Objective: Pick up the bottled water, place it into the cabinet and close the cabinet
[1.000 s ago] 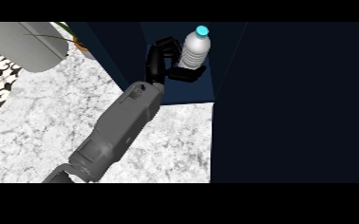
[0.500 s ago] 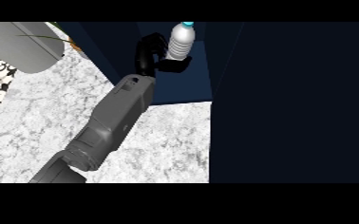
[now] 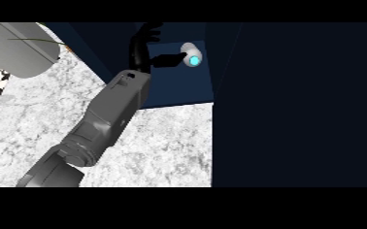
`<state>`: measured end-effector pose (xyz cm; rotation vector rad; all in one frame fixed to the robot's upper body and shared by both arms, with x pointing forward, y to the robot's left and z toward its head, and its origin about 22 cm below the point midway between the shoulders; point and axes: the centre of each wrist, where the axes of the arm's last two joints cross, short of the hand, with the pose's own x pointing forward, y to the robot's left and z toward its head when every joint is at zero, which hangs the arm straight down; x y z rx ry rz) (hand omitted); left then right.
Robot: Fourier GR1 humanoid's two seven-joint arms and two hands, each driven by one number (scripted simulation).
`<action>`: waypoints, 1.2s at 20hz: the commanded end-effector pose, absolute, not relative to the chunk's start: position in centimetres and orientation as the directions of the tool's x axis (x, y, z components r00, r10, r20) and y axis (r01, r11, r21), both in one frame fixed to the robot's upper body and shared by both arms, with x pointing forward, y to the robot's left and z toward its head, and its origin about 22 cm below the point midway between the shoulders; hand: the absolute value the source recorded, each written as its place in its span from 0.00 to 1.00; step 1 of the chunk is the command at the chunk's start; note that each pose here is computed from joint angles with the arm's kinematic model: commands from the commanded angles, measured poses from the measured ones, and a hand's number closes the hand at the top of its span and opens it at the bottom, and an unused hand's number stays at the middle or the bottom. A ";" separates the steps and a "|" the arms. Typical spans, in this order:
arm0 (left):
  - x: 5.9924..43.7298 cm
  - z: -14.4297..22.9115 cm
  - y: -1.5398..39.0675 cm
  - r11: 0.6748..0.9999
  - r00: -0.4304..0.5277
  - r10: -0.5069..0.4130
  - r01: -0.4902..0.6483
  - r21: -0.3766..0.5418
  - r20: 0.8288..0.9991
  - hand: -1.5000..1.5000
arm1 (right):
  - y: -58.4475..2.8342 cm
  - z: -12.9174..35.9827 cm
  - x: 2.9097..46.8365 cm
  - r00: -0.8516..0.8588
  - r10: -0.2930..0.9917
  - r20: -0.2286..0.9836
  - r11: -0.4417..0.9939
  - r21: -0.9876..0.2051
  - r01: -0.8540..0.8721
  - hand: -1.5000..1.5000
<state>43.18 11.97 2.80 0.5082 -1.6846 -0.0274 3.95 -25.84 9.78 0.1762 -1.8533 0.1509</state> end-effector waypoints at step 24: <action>43.6 5.8 8.2 1.000 -0.337 -0.010 -0.018 0.005 0.941 0.00 | -24.4 11.7 3.5 -0.271 -0.124 0.955 0.971 0.061 -0.232 0.00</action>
